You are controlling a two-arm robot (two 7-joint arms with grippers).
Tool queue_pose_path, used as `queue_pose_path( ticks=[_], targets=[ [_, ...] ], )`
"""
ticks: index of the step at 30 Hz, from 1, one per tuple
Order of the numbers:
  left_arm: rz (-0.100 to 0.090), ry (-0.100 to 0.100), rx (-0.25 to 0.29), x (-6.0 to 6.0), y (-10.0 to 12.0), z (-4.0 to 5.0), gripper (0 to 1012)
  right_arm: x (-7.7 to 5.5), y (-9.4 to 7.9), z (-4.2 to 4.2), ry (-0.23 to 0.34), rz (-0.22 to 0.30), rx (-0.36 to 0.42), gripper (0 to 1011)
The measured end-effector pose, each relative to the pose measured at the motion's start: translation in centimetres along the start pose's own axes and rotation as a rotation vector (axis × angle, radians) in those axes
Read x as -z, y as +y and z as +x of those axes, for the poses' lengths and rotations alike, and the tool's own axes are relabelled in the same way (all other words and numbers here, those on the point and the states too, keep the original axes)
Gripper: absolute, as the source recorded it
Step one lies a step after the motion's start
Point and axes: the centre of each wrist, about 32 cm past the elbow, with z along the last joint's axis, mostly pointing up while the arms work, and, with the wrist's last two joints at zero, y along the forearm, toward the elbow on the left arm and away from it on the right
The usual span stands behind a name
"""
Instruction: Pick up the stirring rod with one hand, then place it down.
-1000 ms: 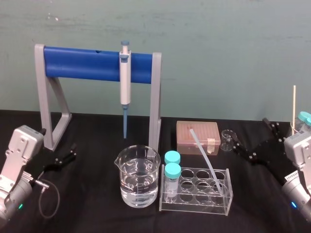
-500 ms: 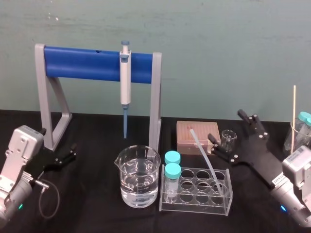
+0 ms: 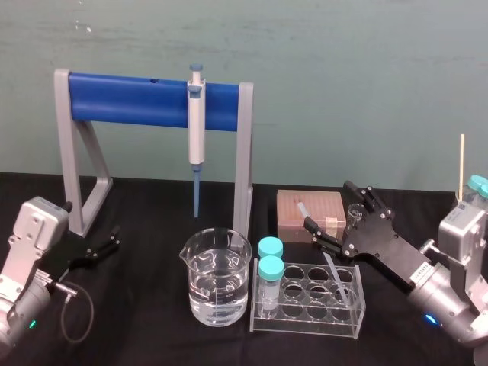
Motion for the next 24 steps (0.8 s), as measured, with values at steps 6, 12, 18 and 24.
queue_pose_path(
  ticks=[6,12,18,24],
  targets=[
    [0.000,0.000,0.000,0.0,0.0,0.00,1000,0.5,1.0,0.70,0.067,-0.043,-0.025,1000],
    [0.000,0.000,0.000,0.0,0.0,0.00,1000,0.9,1.7,1.31,0.097,-0.072,-0.047,1000],
    [0.000,0.000,0.000,0.0,0.0,0.00,1000,1.4,2.3,1.90,0.126,-0.092,-0.071,1000],
    [0.000,0.000,0.000,0.0,0.0,0.00,1000,1.8,2.7,2.28,0.146,-0.111,-0.092,1000]
  ],
)
